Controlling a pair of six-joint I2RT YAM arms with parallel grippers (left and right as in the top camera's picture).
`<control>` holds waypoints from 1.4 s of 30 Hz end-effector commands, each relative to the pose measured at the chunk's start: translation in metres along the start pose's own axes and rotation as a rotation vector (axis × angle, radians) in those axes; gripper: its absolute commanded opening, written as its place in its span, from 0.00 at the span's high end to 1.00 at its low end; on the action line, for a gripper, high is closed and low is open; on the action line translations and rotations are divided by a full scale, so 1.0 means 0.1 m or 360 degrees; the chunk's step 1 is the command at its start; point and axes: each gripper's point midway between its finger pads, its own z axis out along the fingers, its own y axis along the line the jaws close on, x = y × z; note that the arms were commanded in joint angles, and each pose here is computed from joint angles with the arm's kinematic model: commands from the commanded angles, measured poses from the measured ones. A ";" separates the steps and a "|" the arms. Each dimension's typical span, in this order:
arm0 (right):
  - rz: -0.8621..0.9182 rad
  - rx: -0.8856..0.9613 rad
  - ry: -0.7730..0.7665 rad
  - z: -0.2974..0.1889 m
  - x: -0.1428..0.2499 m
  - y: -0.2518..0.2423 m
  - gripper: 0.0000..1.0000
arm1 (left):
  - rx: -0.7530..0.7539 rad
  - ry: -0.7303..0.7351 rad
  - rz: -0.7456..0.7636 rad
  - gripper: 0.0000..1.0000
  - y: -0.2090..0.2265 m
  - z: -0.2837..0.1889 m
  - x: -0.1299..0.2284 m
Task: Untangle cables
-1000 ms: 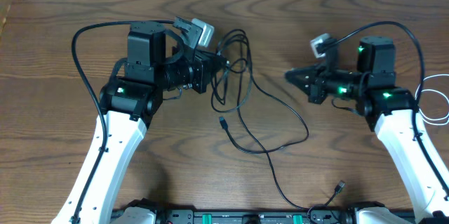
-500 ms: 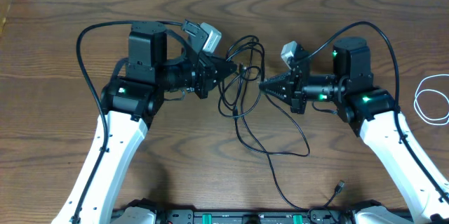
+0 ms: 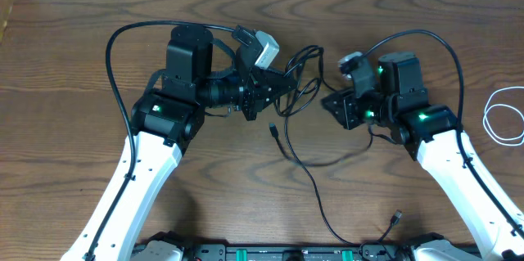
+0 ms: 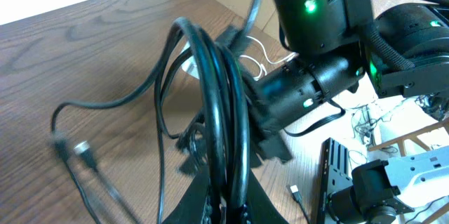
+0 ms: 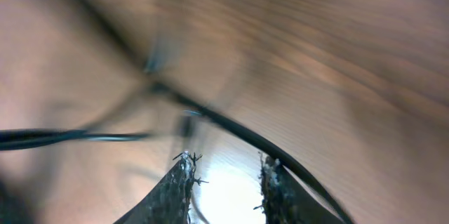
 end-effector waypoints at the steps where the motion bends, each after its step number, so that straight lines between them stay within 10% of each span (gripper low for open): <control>1: 0.0211 0.0596 -0.0026 -0.14 0.05 -0.63 0.66 | 0.0057 -0.0043 0.0086 0.92 -0.13 -0.05 -0.12; 11: 0.0392 0.0926 0.0079 -0.32 0.32 -0.96 0.68 | 0.0055 -0.0043 0.0086 0.92 -0.13 -0.05 -0.12; 23: -0.0103 -0.0143 -0.0017 -0.04 -0.02 0.14 0.39 | -0.0422 0.0103 -0.0061 0.91 0.38 -0.11 0.13; 42: -0.0044 -0.0256 -0.0223 -0.07 -0.36 0.29 0.15 | 0.0143 0.0021 0.0074 0.91 -0.31 0.06 -0.03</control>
